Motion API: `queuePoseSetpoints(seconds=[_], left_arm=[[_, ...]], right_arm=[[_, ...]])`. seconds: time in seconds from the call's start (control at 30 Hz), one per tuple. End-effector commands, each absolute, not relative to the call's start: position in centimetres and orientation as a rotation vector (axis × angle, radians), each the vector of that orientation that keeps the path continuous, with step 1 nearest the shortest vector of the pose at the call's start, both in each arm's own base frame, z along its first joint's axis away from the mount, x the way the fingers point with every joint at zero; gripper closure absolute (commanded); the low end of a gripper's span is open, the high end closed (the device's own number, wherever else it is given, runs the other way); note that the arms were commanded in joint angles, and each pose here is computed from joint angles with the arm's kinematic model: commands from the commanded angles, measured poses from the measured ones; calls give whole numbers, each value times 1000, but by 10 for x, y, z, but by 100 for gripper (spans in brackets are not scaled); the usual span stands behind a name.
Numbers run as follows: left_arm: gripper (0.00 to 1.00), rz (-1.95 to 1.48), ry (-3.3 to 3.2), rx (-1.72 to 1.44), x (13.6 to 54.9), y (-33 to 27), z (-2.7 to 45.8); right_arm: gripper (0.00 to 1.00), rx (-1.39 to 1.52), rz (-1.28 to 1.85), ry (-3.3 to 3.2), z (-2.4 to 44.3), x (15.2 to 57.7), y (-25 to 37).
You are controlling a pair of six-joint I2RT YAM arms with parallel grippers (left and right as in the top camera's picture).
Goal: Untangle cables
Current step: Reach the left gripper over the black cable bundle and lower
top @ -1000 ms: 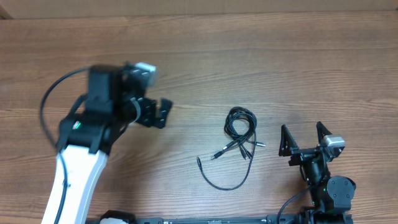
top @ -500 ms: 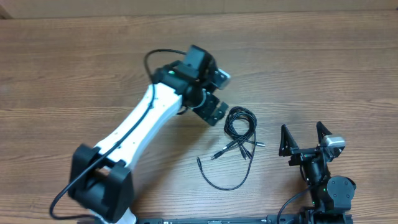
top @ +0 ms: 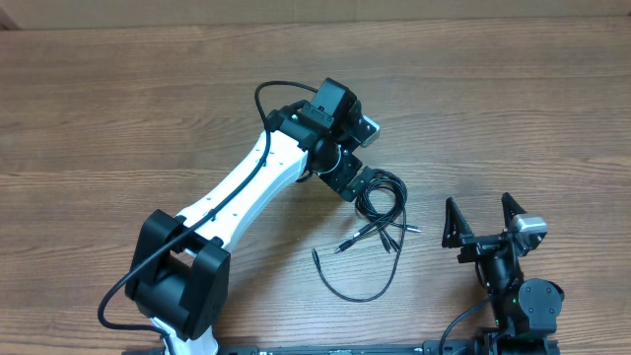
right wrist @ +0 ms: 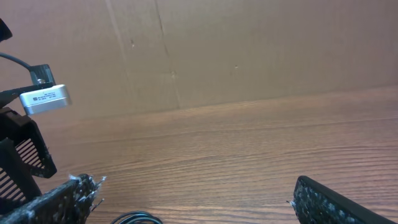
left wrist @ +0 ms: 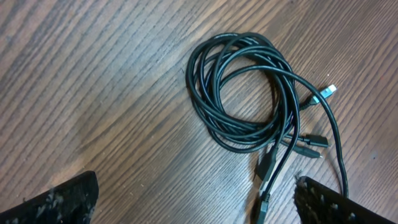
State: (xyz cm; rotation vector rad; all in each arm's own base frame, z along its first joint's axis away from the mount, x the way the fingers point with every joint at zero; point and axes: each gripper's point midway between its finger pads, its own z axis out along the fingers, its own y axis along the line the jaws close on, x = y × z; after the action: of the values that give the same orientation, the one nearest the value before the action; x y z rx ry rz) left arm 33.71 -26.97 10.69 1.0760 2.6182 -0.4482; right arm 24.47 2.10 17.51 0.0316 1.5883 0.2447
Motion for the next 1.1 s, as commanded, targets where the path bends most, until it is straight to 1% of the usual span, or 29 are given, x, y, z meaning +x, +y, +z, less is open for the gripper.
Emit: queuePoseSetpoints(seconds=[0.0,0.27,0.5,0.67,0.77,0.93,1.0,1.03,1.07], left_arm=[[0,-465,2572,1095,345,-278,113],[0,-463,2556,1089,352,-282,104],[0,-427,2653,1059,357,-282,60],[0,-447,2734,1114,341,-298,13],[4,-450,2751,1080,340,-304,6],[9,-408,2758,975,352,-303,5],[13,-415,2768,943,352,-304,5],[18,-416,2768,950,350,-306,5],[21,-415,2769,955,349,-307,5]], right_arm=[[0,33,237,1588,172,245,20],[0,33,237,1588,173,245,20],[0,33,237,1588,173,245,20],[0,33,237,1588,173,245,20],[0,33,237,1588,172,245,20],[0,33,237,1588,172,245,20],[0,33,237,1588,172,245,20],[0,33,237,1588,172,245,20],[0,33,237,1588,172,245,20]])
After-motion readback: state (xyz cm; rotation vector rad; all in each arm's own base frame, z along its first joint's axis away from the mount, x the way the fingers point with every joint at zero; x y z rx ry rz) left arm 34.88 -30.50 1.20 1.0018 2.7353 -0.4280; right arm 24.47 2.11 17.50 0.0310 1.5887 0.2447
